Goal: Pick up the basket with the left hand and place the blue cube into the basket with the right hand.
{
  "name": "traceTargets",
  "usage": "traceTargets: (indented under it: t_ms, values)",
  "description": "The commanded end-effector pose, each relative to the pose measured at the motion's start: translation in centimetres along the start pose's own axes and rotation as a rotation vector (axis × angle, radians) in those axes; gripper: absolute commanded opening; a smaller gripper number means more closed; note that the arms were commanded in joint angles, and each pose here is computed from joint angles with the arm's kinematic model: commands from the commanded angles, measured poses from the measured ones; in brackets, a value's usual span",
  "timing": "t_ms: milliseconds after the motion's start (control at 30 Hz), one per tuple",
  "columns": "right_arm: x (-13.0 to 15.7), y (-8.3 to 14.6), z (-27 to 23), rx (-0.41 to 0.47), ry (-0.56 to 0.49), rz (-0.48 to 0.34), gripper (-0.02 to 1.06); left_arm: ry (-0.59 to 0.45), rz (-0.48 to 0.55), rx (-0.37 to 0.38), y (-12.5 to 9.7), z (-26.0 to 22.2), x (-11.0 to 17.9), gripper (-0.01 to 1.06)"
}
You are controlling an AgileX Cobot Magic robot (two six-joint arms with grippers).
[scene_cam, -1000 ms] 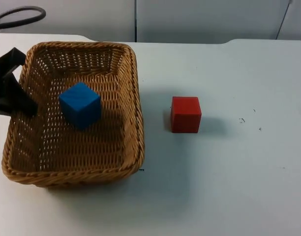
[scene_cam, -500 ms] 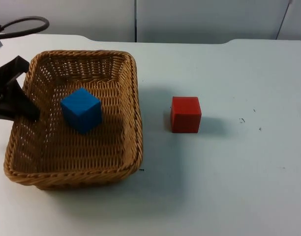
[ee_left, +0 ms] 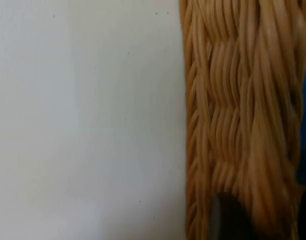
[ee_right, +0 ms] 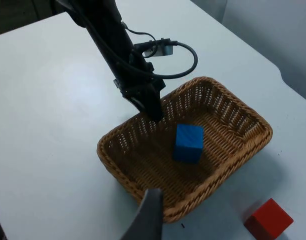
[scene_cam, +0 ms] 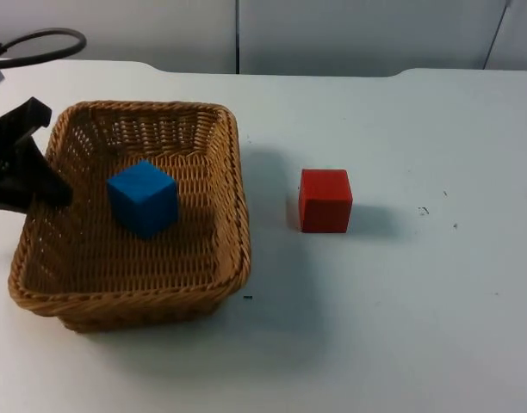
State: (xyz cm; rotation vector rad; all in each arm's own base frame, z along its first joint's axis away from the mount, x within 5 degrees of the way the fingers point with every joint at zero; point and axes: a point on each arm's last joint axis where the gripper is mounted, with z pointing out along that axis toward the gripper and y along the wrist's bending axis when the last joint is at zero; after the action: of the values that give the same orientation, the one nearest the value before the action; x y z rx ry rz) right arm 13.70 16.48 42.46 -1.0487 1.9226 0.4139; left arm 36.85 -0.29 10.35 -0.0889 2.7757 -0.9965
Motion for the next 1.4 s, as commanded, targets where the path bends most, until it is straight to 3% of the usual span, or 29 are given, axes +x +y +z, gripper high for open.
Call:
traceTargets:
  t_ms: [0,67,200,433,600,700,867,1033,1267,1367]
  values:
    - [0.2,0.2,-0.1,-0.009,0.010,0.003,0.82,-0.019,0.007,0.007,-0.1,-0.2,-0.3,0.47]
    - [0.3,0.2,-0.1,-0.010,0.020,0.003,0.82,-0.031,0.036,-0.007,-0.1,-0.4,-0.4,0.66]
    - [0.4,0.2,-0.4,-0.010,0.024,0.000,0.82,-0.064,0.084,-0.021,-0.6,-1.2,-0.7,0.77]
    - [0.4,0.1,-1.3,-0.002,-0.001,-0.003,0.82,-0.133,0.159,-0.035,-2.6,-3.7,-1.2,0.77]
    - [0.4,-0.2,-2.1,0.031,-0.019,-0.027,0.82,-0.227,0.238,-0.044,-5.4,-7.2,-1.3,0.77]
    - [0.5,-0.4,-2.7,0.054,-0.034,-0.041,0.82,-0.329,0.324,-0.057,-8.6,-11.0,-0.8,0.77]
    - [0.4,-0.4,-2.9,0.058,-0.043,-0.044,0.82,-0.424,0.368,-0.083,-11.5,-14.5,0.4,0.77]
    - [0.4,-1.2,-2.9,0.142,-0.046,-0.061,0.82,-0.604,0.440,-0.137,-16.7,-21.1,4.6,0.77]
    - [1.6,-1.0,-1.9,0.148,-0.072,-0.084,0.82,-0.706,0.544,-0.220,-20.2,-25.6,10.7,0.77]
    - [4.0,-0.5,-0.7,0.133,-0.097,-0.100,0.82,-0.765,0.608,-0.255,-21.1,-26.7,14.9,0.77]
